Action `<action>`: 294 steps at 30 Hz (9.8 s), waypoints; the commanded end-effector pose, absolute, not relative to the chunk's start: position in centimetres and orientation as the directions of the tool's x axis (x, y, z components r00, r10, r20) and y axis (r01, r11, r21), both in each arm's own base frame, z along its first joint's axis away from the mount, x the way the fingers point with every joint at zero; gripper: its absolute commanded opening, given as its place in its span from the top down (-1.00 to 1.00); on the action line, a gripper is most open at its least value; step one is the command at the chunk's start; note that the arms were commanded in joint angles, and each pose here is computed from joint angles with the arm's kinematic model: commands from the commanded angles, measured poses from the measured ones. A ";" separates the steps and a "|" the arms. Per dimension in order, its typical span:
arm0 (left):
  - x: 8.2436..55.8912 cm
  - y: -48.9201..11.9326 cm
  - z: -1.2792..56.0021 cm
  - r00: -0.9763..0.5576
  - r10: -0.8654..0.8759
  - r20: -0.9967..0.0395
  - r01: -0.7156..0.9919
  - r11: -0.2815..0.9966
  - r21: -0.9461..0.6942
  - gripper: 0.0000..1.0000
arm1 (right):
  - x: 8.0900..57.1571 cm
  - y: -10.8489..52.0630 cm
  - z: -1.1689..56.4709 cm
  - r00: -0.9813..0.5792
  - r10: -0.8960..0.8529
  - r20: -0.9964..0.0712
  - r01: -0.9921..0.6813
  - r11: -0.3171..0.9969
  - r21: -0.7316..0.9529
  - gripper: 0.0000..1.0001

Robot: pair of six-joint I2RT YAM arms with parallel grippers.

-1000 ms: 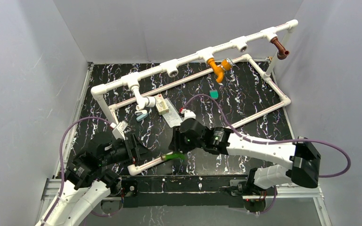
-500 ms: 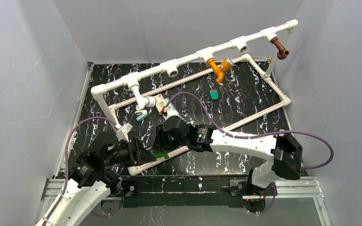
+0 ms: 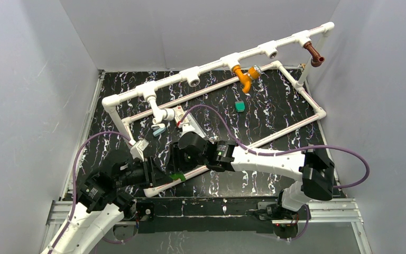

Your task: Install the water faucets

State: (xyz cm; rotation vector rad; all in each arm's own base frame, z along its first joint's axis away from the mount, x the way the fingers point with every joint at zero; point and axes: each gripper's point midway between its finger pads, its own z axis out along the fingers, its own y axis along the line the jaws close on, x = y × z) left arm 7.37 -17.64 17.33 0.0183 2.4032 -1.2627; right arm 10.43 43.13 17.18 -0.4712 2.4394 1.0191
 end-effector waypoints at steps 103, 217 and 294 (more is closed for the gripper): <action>4.7 -20.2 32.0 -0.773 -0.286 -0.566 0.583 0.031 -0.812 1.00 | 2.9 36.3 36.4 -0.737 0.081 -0.671 -0.675 -0.144 0.724 0.97; 39.3 -3.7 25.6 -0.319 0.184 -0.930 -0.217 0.941 0.260 -0.54 | 21.9 28.9 43.2 0.627 -0.011 -0.779 -0.387 0.863 -0.324 0.97; 38.4 -3.7 24.1 -0.340 0.175 -0.924 -0.200 0.947 0.253 -0.50 | 23.9 32.2 39.8 0.668 -0.184 -0.721 -0.375 0.754 -0.540 0.97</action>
